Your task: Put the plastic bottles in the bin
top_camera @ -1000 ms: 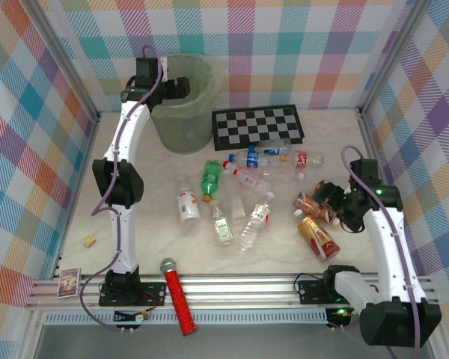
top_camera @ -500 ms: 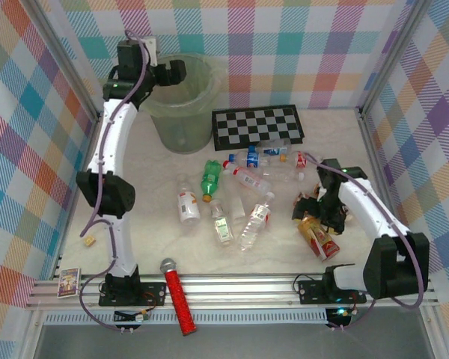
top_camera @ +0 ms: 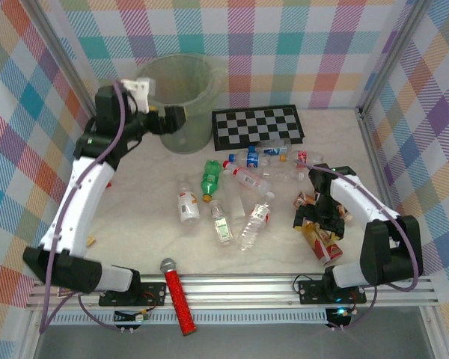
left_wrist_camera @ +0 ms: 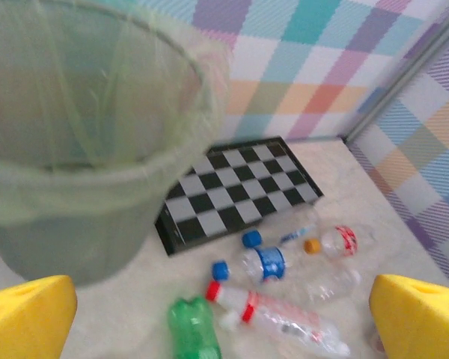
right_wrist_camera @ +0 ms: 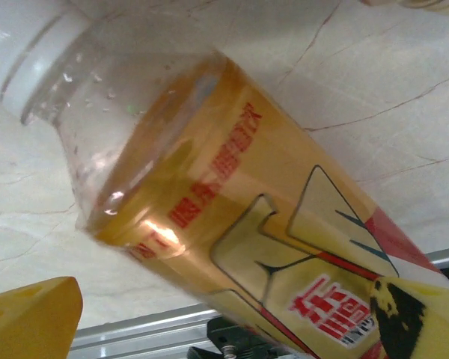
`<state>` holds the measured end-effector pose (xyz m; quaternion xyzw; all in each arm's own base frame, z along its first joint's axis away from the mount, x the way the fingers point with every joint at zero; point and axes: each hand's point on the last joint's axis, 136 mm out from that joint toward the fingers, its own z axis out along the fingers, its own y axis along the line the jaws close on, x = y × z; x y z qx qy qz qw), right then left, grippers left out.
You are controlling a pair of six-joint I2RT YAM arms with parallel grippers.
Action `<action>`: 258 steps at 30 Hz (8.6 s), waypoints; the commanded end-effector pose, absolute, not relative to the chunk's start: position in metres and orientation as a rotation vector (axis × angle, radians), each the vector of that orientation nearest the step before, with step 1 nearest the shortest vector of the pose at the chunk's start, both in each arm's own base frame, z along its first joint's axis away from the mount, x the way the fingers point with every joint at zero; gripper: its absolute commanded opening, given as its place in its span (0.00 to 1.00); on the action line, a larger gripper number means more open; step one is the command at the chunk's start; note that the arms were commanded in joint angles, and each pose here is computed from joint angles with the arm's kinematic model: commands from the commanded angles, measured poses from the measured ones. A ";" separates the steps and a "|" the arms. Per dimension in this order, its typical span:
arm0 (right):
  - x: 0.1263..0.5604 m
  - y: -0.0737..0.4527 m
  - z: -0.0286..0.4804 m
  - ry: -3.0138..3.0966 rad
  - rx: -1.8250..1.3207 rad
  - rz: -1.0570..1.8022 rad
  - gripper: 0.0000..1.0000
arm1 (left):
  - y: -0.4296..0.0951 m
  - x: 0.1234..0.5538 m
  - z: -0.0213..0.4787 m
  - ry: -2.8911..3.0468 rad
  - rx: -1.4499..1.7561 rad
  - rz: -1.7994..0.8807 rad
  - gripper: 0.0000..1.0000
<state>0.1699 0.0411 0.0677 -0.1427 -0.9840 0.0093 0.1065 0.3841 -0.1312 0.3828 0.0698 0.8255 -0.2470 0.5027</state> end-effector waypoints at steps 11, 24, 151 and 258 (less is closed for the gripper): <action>0.187 0.055 0.042 -2.872 -0.381 0.030 0.76 | -0.141 0.338 0.314 2.138 -0.003 -0.833 1.00; 0.199 0.098 0.118 -3.058 -0.403 -0.462 0.60 | -0.168 0.324 0.306 2.131 0.037 -1.027 1.00; 0.215 0.069 0.203 -3.456 -0.578 -0.722 0.99 | -0.098 0.606 0.331 2.085 0.197 -0.417 0.85; 0.327 0.201 0.236 -3.175 -0.299 -1.322 0.37 | -0.303 0.258 0.268 2.159 0.522 -1.241 1.00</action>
